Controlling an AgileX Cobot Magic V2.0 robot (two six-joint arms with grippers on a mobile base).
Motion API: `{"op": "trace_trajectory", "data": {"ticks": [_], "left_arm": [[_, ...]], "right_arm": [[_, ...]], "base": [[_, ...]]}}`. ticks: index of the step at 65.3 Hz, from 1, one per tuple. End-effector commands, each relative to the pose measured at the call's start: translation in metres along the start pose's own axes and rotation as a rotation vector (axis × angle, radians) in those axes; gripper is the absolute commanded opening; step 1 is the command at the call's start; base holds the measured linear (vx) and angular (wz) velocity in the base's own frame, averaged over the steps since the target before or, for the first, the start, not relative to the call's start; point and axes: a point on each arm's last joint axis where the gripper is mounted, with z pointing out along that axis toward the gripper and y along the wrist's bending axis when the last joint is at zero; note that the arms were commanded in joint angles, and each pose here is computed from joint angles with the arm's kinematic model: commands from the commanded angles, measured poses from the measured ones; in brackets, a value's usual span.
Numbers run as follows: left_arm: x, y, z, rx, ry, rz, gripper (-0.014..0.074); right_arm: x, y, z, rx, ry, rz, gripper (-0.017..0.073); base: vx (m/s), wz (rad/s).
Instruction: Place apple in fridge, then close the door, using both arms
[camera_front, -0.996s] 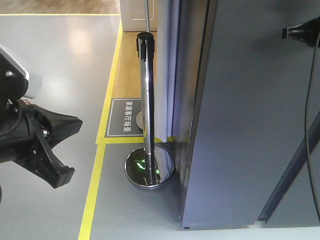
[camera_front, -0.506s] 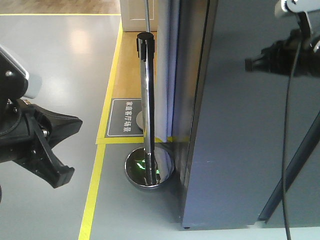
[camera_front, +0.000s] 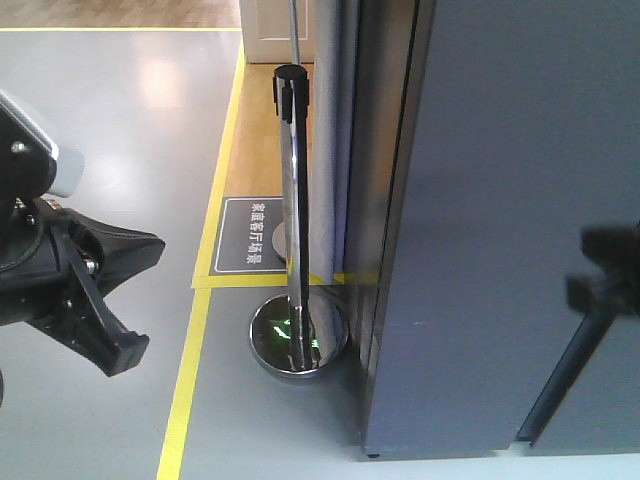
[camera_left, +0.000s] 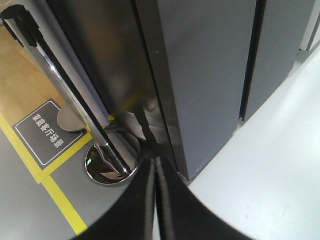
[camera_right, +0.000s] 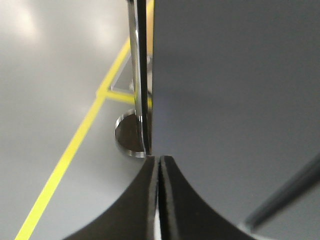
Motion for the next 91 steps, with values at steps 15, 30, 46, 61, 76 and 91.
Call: {"op": "trace_trajectory", "data": {"ticks": [15, 30, 46, 61, 76, 91], "left_arm": [[-0.014, 0.002, -0.01, -0.018, -0.108, -0.017, -0.0006], [-0.014, 0.002, -0.01, -0.018, -0.108, -0.017, -0.0006], [-0.014, 0.002, -0.01, -0.018, -0.108, -0.017, -0.0006], [-0.014, 0.002, -0.01, -0.018, -0.108, -0.017, -0.0006], [-0.014, 0.002, -0.01, -0.018, -0.108, -0.017, -0.0006], [-0.013, 0.002, -0.012, -0.02, -0.115, -0.014, -0.0006]], "right_arm": [[0.035, -0.004, -0.051, 0.072, -0.004, 0.044, -0.0002], [0.051, -0.004, -0.074, 0.079, 0.013, 0.046, -0.0002], [0.052, -0.003, -0.078, 0.068, 0.001, 0.056, -0.0002], [0.052, -0.003, -0.078, 0.068, 0.001, 0.056, -0.0002], [0.052, -0.003, -0.078, 0.068, 0.001, 0.056, -0.0002], [0.052, -0.003, -0.078, 0.068, 0.002, 0.056, -0.0002]], "base": [[0.0, 0.0], [0.0, 0.0], [0.0, 0.0], [0.0, 0.0], [0.0, 0.0], [0.0, 0.0]]}}
